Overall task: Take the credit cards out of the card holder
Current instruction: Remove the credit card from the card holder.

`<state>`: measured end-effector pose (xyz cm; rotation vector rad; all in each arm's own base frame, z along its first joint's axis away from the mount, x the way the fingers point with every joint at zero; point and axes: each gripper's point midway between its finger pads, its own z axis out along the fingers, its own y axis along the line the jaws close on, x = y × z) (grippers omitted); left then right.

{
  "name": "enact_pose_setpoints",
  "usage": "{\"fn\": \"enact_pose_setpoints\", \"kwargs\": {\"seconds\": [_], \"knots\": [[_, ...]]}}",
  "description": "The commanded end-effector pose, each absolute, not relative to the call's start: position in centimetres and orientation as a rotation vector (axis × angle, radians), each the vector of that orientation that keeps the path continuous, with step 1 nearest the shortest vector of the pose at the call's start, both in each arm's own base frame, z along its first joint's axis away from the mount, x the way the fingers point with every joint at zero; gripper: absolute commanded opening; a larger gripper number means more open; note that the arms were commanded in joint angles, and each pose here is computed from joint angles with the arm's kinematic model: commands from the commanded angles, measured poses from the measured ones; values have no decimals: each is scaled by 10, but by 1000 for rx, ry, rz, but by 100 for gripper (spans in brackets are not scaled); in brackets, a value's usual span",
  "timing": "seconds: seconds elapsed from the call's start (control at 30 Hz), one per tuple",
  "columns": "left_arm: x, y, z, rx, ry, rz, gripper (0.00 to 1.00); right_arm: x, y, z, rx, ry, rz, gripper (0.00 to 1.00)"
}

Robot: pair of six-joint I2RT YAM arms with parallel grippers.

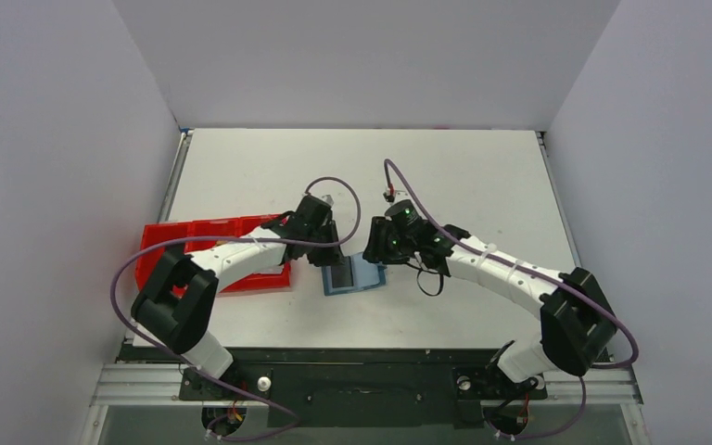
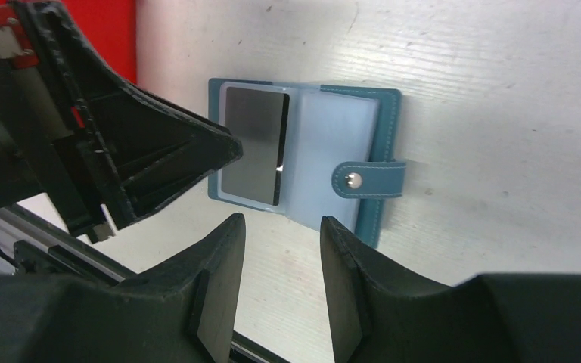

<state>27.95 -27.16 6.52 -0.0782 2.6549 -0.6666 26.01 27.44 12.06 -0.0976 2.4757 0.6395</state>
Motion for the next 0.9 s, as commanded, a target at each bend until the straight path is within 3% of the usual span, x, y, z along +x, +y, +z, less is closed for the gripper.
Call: {"fn": "enact_pose_setpoints", "kwargs": {"seconds": [0.0, 0.4, 0.87], "knots": [[280, -238, 71, -143, 2615, -601, 15, 266, 309, 125, -140, 2460, 760, 38], [276, -235, 53, -156, 2651, -643, 7, 266, 349, 79, -148, 2566, 865, 35], [277, -240, 31, -155, 2697, -624, 3, 269, 336, 38, -92, 2623, 820, 34]]}}
